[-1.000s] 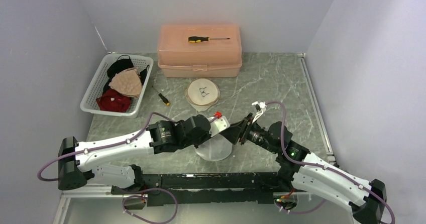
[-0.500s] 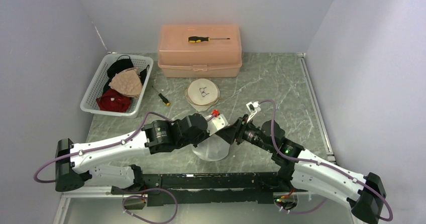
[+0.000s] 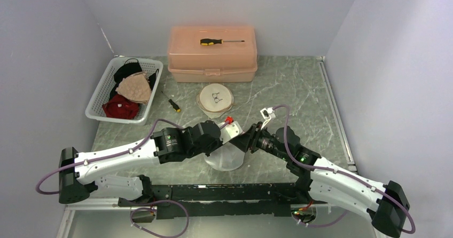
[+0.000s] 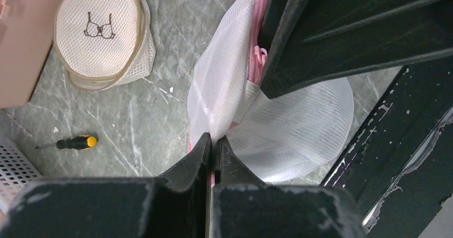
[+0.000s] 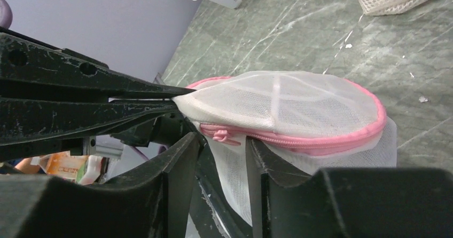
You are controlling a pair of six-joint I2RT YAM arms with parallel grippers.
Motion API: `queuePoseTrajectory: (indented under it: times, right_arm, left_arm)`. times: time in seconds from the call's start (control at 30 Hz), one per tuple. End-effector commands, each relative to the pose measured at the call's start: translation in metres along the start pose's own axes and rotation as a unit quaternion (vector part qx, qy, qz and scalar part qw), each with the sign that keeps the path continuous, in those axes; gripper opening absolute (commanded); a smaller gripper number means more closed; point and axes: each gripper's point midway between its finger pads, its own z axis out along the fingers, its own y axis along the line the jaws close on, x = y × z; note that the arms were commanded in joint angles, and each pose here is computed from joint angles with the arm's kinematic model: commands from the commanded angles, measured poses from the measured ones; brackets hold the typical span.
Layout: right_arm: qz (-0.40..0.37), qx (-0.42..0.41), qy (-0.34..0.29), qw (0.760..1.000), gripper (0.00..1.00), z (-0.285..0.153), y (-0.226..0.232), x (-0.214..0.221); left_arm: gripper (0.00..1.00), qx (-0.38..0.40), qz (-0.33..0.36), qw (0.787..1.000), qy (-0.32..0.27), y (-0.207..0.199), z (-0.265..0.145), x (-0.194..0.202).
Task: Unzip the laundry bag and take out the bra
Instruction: Unzip the laundry bag at the center of the board.
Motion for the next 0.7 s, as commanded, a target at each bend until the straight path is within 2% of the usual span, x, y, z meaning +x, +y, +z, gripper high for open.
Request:
queuePoseTrajectory:
  times: [0.0, 0.27, 0.57, 0.67]
  right_arm:
    - [0.001, -0.029, -0.022, 0.999, 0.40, 0.002, 0.012, -0.012]
    - [-0.002, -0.041, -0.026, 0.999, 0.29, 0.001, 0.015, -0.014]
    - [-0.009, -0.055, -0.009, 0.998, 0.29, 0.000, 0.019, -0.008]
    - [-0.011, -0.055, -0.002, 0.998, 0.25, 0.000, 0.017, -0.004]
  left_arm:
    - [0.03, 0.004, -0.024, 0.998, -0.052, 0.004, -0.014, -0.029]
    - [0.03, 0.003, -0.025, 0.998, -0.051, 0.004, -0.013, -0.027]
    - [0.03, -0.001, -0.023, 0.999, -0.045, 0.005, -0.012, -0.023]
    - [0.03, -0.003, -0.023, 0.999, -0.043, 0.005, -0.012, -0.022]
